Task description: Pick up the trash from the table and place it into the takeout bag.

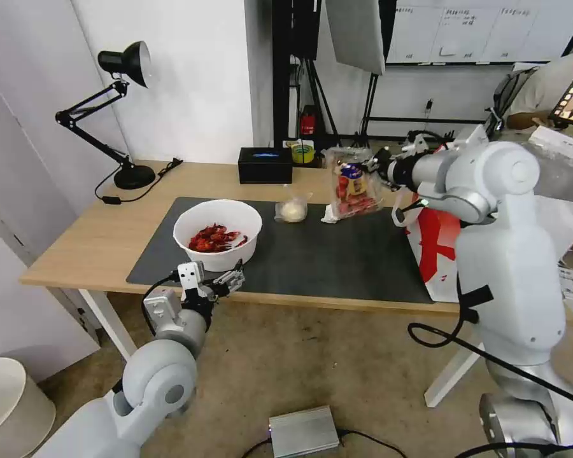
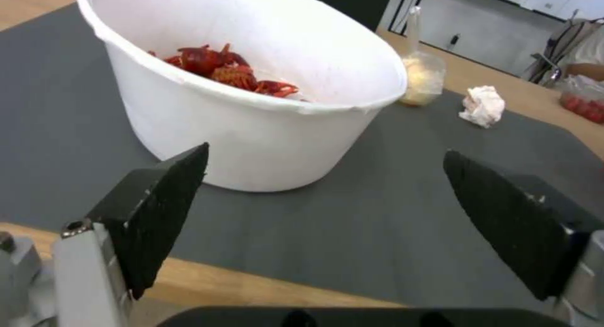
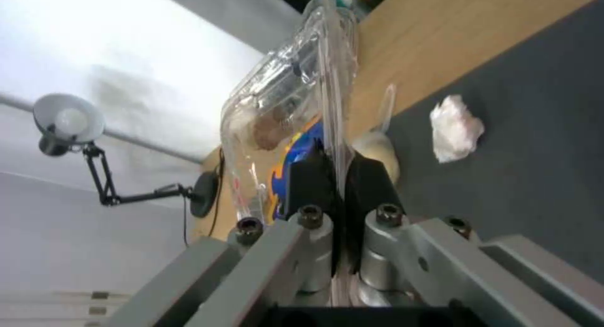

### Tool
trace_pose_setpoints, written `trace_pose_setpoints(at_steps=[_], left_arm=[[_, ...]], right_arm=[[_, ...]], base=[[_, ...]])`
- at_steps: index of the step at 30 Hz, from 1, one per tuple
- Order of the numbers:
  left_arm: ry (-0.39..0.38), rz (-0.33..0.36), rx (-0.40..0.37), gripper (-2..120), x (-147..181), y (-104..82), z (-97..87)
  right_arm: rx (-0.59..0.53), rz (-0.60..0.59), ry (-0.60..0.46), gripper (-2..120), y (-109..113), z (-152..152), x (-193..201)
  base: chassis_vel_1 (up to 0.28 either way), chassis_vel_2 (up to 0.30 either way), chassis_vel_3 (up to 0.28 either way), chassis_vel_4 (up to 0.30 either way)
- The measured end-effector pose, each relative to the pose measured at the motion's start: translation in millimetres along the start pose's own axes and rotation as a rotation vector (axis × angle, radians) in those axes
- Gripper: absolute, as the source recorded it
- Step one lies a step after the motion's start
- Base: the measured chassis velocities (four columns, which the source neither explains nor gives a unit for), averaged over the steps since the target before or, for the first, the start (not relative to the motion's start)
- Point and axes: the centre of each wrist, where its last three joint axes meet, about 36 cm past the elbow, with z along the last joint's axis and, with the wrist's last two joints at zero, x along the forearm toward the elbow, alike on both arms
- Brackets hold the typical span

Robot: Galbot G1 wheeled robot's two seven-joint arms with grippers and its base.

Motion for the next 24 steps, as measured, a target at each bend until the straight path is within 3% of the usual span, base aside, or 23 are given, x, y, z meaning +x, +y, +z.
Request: trace_pose_setpoints(at_steps=[12,24], left_arm=[[0.003,-0.009,-0.007,100,1.1,0.5,4.3],[0.007,-0.013,-0.008,100,0.9,0.4,6.2]], right_arm=[[-0.021,0.022,-0.076,0,7.5,-35.3,24.6],[-0.052,0.047,-0.146,0,-6.6,-62.2,54.9]], base=[[0.0,0.0,0.0,0.0],[0.0,0.0,0.0,0.0]])
